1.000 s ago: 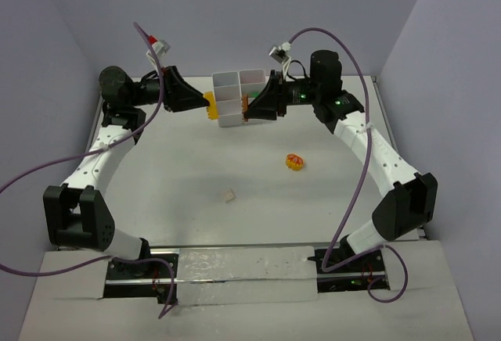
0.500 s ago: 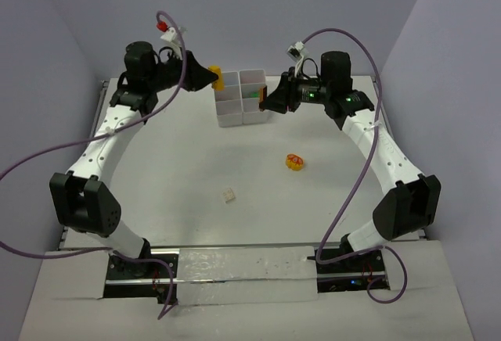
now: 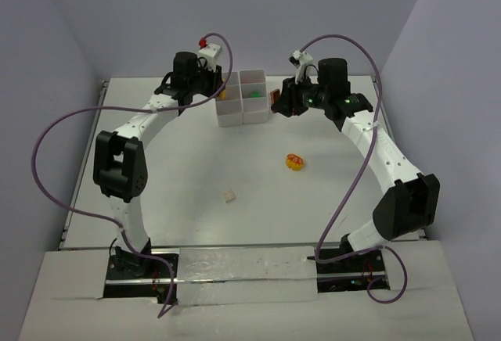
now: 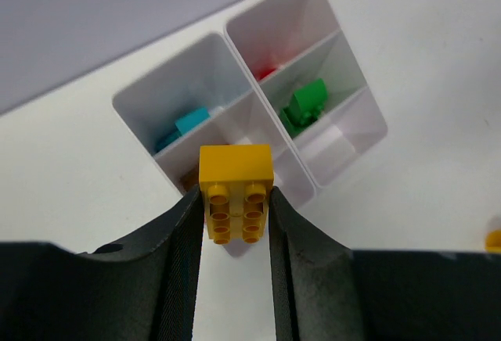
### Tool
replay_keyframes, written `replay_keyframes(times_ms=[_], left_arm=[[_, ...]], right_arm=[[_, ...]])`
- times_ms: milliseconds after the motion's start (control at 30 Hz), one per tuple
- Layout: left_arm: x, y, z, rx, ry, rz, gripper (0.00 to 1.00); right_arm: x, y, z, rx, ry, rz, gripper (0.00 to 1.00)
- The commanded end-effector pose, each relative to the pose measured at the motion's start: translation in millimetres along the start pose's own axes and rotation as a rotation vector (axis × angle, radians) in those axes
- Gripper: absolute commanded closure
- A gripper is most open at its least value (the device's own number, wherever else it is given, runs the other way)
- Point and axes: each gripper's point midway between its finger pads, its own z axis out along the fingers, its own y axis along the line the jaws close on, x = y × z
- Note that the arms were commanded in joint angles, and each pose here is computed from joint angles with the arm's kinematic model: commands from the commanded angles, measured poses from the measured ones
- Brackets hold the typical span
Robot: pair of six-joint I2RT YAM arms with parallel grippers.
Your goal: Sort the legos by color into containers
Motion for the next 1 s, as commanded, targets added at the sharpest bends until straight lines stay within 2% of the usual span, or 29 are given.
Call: replay_keyframes(times_ms=[0, 167, 767, 967], left_arm=[[-57.5, 7.6, 5.6, -0.045, -0.151, 0.104, 1.00], [-49.1, 7.5, 23.9, -0.033, -0.142, 0.125, 1.00], [-26.4, 2.7, 50.8, -0.032, -0.106, 0.140, 0.96], [-19.8, 2.9, 57.7, -0.042, -0.090, 0.154, 0.88]], right_arm=[[-6.6, -7.9, -11.1, 0.050, -0.027, -0.042, 1.00], [-5.7, -11.8, -12.5, 0.064, -0.026, -0.042, 1.00], [-5.3, -18.0, -12.3, 0.078, -0.021, -0.035, 1.00], [-6.1, -17.4, -12.1, 0.075, -0.022, -0.034, 1.00]])
